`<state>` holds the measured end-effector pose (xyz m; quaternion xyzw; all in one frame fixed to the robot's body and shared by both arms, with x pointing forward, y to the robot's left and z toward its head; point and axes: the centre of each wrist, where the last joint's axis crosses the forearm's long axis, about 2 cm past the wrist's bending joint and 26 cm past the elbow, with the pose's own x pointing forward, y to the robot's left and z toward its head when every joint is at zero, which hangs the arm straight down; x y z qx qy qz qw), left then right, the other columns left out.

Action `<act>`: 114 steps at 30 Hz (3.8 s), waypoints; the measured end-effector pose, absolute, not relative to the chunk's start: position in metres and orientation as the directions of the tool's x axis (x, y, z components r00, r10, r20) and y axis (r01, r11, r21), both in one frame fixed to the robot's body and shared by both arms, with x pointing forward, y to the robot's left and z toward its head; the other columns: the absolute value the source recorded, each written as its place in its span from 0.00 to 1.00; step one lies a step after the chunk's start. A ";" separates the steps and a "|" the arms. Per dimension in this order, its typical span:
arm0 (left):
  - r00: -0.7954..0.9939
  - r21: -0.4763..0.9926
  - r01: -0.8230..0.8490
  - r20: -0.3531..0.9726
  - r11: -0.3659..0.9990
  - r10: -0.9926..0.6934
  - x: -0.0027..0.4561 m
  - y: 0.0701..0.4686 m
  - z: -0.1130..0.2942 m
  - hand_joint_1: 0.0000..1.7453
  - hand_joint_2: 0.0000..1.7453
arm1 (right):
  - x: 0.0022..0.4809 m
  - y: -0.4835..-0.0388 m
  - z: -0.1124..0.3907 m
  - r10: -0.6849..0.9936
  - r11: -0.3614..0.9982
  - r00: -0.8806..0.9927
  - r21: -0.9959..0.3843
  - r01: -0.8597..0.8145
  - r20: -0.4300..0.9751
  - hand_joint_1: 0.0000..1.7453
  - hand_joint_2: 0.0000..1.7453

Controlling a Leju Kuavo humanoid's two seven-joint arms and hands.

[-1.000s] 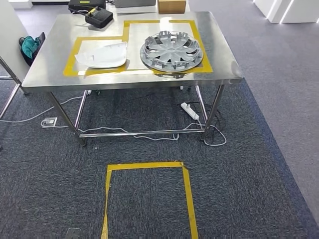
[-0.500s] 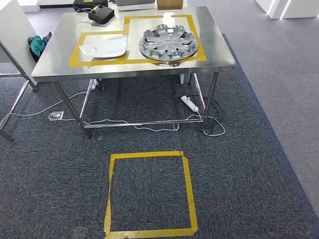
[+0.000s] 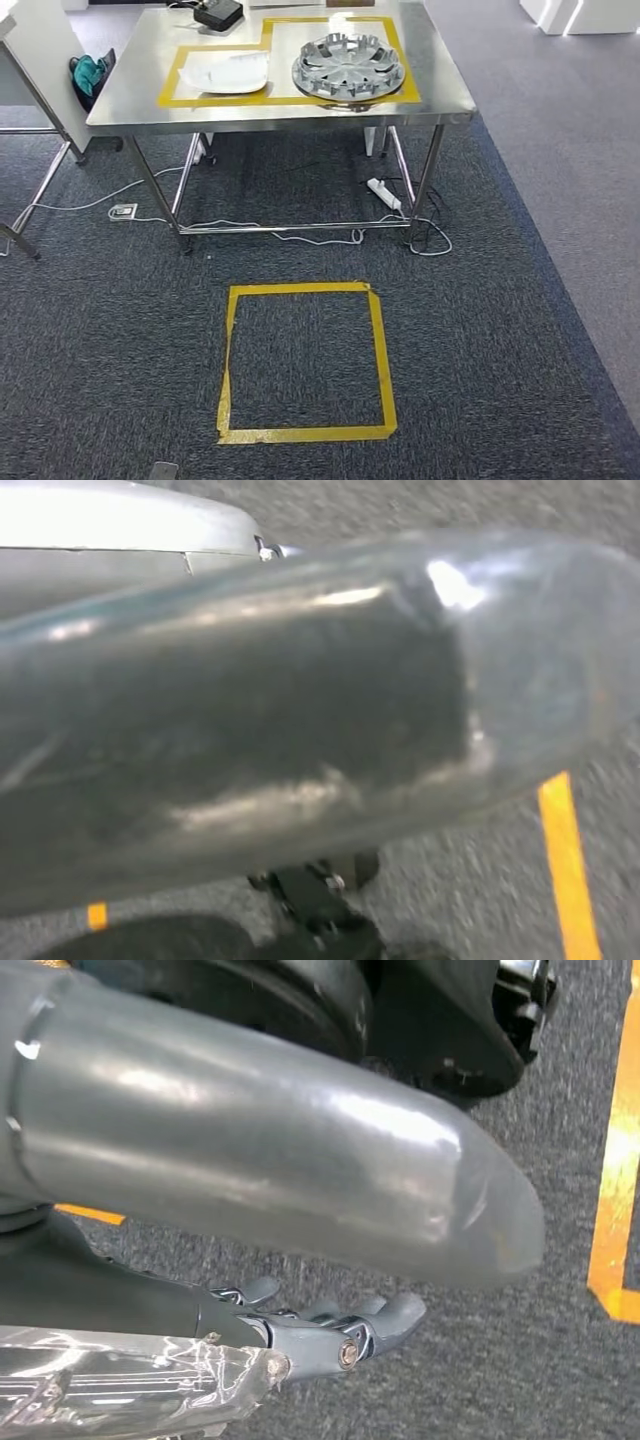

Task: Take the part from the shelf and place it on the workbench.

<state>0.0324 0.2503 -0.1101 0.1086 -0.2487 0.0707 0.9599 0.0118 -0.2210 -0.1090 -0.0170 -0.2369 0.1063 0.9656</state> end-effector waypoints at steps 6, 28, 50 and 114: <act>0.867 0.146 -0.159 0.493 0.976 0.067 0.030 0.245 -0.110 0.00 0.00 | 0.007 -0.222 -0.109 0.210 0.978 0.869 -0.082 -0.194 0.448 0.00 0.00; 0.853 0.093 -0.111 0.520 0.989 0.047 0.035 0.237 -0.109 0.00 0.00 | 0.007 -0.224 -0.110 0.209 0.978 0.868 -0.082 -0.193 0.450 0.00 0.00; 0.854 0.097 -0.093 0.519 0.991 0.030 0.034 0.237 -0.109 0.00 0.00 | 0.004 -0.224 -0.110 0.210 0.978 0.872 -0.082 -0.193 0.443 0.00 0.00; 0.858 0.125 -0.069 0.513 0.990 -0.005 0.031 0.228 -0.108 0.00 0.00 | 0.007 -0.224 -0.110 0.246 0.969 0.870 -0.105 -0.222 0.428 0.00 0.00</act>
